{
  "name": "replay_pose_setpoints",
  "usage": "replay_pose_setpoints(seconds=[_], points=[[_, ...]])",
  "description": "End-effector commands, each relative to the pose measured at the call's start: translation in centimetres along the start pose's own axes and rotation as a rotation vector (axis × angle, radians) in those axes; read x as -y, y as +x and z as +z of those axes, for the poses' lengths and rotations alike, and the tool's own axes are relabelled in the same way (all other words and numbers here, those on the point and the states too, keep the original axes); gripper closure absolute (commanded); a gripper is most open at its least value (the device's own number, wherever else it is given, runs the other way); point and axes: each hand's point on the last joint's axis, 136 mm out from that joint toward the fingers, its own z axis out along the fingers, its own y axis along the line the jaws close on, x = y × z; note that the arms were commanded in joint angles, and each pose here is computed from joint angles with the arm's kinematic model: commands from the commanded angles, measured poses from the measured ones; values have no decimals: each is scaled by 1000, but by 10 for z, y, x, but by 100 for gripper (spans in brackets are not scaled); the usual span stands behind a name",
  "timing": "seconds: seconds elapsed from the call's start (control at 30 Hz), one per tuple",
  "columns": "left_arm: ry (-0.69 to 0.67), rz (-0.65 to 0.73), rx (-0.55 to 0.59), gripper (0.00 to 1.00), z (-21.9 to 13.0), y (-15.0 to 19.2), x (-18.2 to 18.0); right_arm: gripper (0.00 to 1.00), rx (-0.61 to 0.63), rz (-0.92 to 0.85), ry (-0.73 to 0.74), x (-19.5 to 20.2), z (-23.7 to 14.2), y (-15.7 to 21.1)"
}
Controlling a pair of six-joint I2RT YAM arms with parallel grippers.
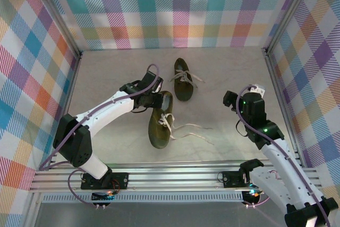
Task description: Tie the shoes
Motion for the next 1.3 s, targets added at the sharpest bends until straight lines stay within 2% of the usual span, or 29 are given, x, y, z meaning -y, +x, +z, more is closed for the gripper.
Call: replay_pose_setpoints(seconds=[0.0,0.03,0.1,0.17,0.47,0.57,0.7,0.93,1.0,1.13,1.2,1.27], points=[[-19,-58,101,100,-8,-23,-17,1,-82,-73,-144,-27,7,14],[-35,-62,95,100,-5,-22,-23,1,-127,-77,-159,-31,10,21],[-72,-65,77,100,4,-17,-36,11,-239,-81,-181,-40,18,41],[-95,-69,60,100,13,-12,-44,17,-340,-117,-175,-48,24,63],[-103,-113,2,100,49,-5,-68,32,-755,-382,-118,-69,21,155],[-114,-134,-22,100,61,-2,-77,37,-832,-399,-119,-69,24,172],[-122,-157,-60,98,76,5,-85,39,-894,-432,-152,-77,29,185],[-115,-211,-72,63,84,8,-95,41,-1002,-504,-109,-77,36,207],[-116,-222,-61,55,80,5,-97,44,-1025,-520,-104,-77,35,213],[-130,-241,-14,33,63,-1,-101,46,-1083,-552,-128,-81,26,227],[-129,-254,17,26,52,-5,-102,44,-1112,-570,-130,-80,19,235],[-124,-266,45,23,41,-7,-101,43,-1123,-590,-126,-80,16,241]])
